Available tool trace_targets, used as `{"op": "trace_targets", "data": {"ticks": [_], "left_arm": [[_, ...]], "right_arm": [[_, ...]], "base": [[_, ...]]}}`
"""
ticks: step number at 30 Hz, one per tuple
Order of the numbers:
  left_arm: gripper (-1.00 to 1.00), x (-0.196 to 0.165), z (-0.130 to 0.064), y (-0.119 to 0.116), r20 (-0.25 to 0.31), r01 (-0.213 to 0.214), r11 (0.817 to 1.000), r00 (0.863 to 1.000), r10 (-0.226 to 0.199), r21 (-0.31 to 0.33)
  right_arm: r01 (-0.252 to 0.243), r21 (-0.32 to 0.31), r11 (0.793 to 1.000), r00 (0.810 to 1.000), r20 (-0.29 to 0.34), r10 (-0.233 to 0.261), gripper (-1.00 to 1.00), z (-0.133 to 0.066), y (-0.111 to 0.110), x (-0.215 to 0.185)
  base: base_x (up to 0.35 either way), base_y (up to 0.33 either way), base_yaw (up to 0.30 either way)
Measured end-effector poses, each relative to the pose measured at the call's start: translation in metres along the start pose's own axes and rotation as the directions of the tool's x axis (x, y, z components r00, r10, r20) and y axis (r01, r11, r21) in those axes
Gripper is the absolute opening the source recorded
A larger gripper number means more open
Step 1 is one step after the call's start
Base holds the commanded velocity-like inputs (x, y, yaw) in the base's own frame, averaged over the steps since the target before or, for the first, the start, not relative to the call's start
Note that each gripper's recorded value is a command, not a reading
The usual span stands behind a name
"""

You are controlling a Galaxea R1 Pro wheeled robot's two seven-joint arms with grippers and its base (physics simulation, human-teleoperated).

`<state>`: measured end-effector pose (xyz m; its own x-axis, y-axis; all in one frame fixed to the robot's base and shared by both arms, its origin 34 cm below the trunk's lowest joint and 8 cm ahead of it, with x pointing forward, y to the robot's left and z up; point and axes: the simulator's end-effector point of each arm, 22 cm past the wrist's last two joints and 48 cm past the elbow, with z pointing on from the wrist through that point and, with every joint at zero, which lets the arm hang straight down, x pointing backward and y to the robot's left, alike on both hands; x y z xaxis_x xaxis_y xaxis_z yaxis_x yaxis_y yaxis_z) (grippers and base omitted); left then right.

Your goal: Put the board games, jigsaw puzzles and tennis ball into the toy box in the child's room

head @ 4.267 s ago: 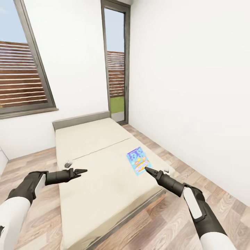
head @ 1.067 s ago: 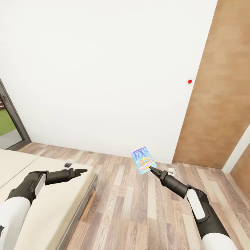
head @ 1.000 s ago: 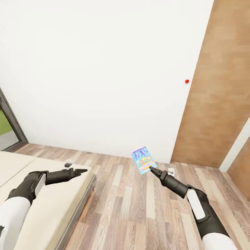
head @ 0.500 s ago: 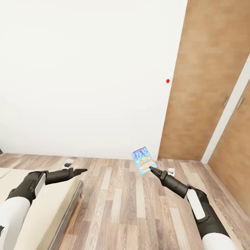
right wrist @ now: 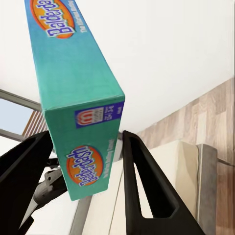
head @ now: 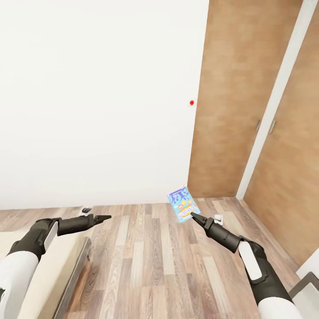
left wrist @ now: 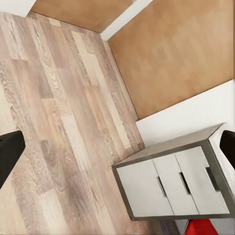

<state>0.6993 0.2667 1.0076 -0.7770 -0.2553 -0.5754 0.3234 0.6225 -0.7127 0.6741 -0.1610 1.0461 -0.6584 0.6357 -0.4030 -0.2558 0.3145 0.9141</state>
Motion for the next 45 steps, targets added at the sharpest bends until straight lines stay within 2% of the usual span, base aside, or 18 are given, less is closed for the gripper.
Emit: {"op": "trace_targets", "data": {"ticks": [21, 33, 45], "left_arm": [[1.0, 0.0, 0.0, 0.001, 0.001, 0.002, 1.0, 1.0, -0.002, -0.002], [1.0, -0.001, -0.002, 0.002, 0.001, 0.004, 1.0, 1.0, -0.004, -0.008], [1.0, -0.002, -0.004, 0.003, 0.004, 0.004, 1.0, 1.0, -0.004, -0.01]], "right_arm": [[0.0, 0.0, 1.0, 1.0, 0.002, 0.0, -1.0, 0.0, 0.0, -0.001], [-0.008, 0.002, 1.0, 1.0, 0.026, 0.008, -1.0, -0.005, -0.002, -0.008], [0.006, -0.055, 0.998, 0.999, 0.033, -0.004, -1.0, -0.012, 0.015, -0.01]], "base": [[0.0, 0.0, -0.282], [0.0, 0.0, -0.282], [0.0, 0.0, -0.282]]}}
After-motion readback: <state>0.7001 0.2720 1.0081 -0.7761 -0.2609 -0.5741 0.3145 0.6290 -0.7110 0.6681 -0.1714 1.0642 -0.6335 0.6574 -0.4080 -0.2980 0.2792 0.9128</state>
